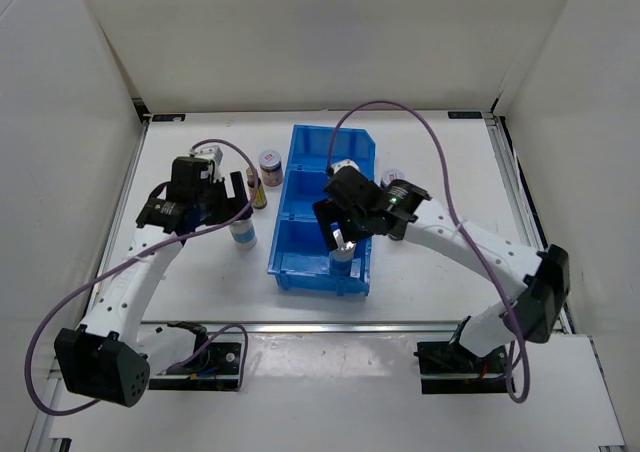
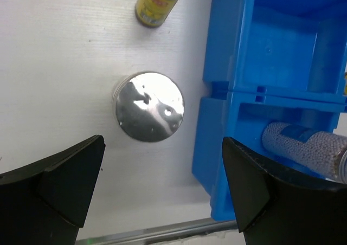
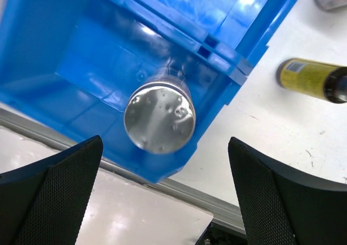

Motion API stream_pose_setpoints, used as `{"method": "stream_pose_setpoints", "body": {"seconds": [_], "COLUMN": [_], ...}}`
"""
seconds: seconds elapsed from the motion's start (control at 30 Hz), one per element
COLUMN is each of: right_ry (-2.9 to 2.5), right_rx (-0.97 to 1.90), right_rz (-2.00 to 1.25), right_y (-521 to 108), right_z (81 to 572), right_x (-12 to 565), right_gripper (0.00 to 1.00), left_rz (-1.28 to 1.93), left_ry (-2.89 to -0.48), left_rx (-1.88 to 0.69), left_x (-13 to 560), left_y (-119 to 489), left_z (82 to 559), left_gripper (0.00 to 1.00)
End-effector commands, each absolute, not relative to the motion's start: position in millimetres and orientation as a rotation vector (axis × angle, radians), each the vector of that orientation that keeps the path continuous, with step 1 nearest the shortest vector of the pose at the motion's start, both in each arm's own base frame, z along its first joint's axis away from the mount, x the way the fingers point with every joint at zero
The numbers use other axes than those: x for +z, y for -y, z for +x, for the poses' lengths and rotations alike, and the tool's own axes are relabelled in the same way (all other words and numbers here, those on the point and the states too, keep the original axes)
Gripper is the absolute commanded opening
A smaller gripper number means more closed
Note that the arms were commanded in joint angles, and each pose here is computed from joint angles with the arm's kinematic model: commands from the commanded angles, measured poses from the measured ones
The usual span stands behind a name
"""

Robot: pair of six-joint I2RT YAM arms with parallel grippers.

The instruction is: Organize the condiment bottles

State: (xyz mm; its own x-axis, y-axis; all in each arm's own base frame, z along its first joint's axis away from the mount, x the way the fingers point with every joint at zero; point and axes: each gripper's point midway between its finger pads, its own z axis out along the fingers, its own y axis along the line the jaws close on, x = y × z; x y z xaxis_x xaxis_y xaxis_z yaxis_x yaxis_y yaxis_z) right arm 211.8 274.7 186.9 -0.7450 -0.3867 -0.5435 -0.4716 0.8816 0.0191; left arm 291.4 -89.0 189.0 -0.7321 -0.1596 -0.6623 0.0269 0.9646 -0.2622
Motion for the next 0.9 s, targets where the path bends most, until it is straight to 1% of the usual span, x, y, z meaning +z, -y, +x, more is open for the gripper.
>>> {"method": "stream_pose_setpoints", "body": {"seconds": [0.0,0.27,0.37,0.4,0.5,0.53,0.6,0.63,0.7,0.73,0.77,0.8,0.87], "right_ry": [-2.434,-2.401,-2.389,-2.371,-2.358,-2.353,-2.358,-2.344,-2.341,-2.334,-2.326,-2.314,-2.321], "right_rx": [0.217,0.233,0.231,0.25,0.234,0.22,0.198,0.196,0.187,0.194,0.178,0.174,0.148], "right_rz": [-0.587,-0.58,-0.57,-0.561,-0.547,-0.539,-0.539,-0.528,-0.523,-0.519,-0.523,-0.512,-0.513], "right_y": [-264,-248,-237,-235,-224,-220,-213,-210,-206,-205,-203,-201,-197], "right_z": [213,204,200,198,195,196,193,194,193,193,194,195,195], "right_x": [209,217,221,228,229,229,228,231,233,236,236,239,236], "right_gripper": [0.99,0.99,0.99,0.99,0.99,0.99,0.99,0.99,0.99,0.99,0.99,0.99,0.99], "left_rz": [-0.105,-0.081,-0.068,-0.068,-0.06,-0.06,-0.048,-0.041,-0.027,-0.025,-0.008,-0.001,0.03], "left_ry": [-2.39,-2.522,-2.542,-2.53,-2.537,-2.537,-2.525,-2.513,-2.479,-2.459,-2.448,-2.433,-2.402], "left_rx": [-0.294,-0.265,-0.256,-0.259,-0.241,-0.241,-0.248,-0.242,-0.244,-0.258,-0.268,-0.265,-0.261], "left_x": [183,150,146,151,149,149,153,159,172,182,189,197,219], "left_y": [83,88,89,90,89,89,92,93,94,98,102,103,109], "left_z": [279,295,302,304,310,310,309,308,305,305,303,302,298], "left_gripper": [1.0,1.0,1.0,0.98,0.84,0.7,0.61,0.44,0.38,0.38,0.3,0.26,0.25]}}
